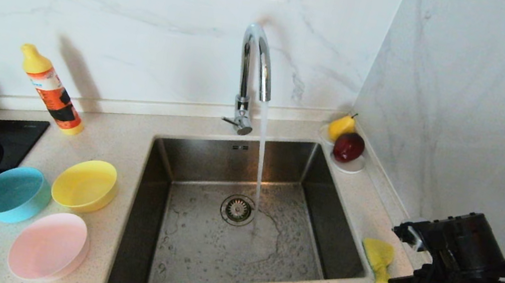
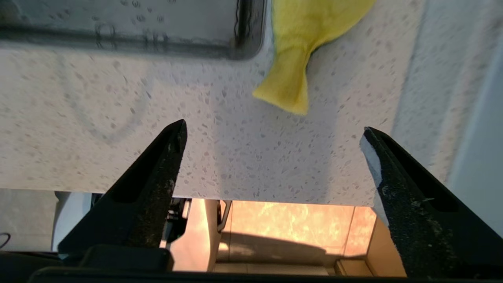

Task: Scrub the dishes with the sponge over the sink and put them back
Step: Pick up a bowl and the sponge

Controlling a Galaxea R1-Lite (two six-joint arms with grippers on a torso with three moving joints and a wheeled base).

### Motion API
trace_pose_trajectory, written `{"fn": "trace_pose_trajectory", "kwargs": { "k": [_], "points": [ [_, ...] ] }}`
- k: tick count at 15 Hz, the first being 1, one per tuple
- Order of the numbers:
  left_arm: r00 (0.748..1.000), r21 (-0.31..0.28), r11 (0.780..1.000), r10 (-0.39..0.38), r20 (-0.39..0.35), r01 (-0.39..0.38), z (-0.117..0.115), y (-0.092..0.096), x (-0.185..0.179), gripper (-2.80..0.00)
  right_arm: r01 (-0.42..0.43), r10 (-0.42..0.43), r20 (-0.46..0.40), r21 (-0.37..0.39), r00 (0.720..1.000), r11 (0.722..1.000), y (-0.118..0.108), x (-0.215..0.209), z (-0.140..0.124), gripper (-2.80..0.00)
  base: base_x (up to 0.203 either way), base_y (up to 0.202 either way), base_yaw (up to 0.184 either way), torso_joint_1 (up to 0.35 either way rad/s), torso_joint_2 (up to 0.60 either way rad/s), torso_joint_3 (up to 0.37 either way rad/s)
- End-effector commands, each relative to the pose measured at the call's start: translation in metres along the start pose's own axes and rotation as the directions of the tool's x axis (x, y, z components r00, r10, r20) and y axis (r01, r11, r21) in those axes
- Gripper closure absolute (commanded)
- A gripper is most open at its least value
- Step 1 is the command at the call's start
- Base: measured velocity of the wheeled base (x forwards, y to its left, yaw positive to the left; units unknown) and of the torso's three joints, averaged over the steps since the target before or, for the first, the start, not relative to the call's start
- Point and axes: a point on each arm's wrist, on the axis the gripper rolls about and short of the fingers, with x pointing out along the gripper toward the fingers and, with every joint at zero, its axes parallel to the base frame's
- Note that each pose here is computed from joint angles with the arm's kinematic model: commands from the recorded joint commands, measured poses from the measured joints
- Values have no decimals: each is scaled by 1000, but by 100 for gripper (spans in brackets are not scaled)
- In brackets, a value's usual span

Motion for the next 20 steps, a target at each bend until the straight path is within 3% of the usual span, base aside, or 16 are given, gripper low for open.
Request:
{"fn": "trace_pose_trajectory", "kwargs": {
  "k": [1,9,20],
  "points": [
    [1000,1,1000,0,-14,0,-4,0,1,0,2,-2,-30,-5,1000,1000,1,7,-3,-280,0,0,0,0,0,0],
    [1000,0,1000,0,-13,0,-3,0,1,0,-10,10,-84,-3,996,1000,2,26,-8,-280,0,0,0,0,0,0],
    [1000,1,1000,0,-14,0,-4,0,1,0,-3,5,-71,28,997,1000,-2,51,-7,-280,0,0,0,0,0,0]
  ]
}}
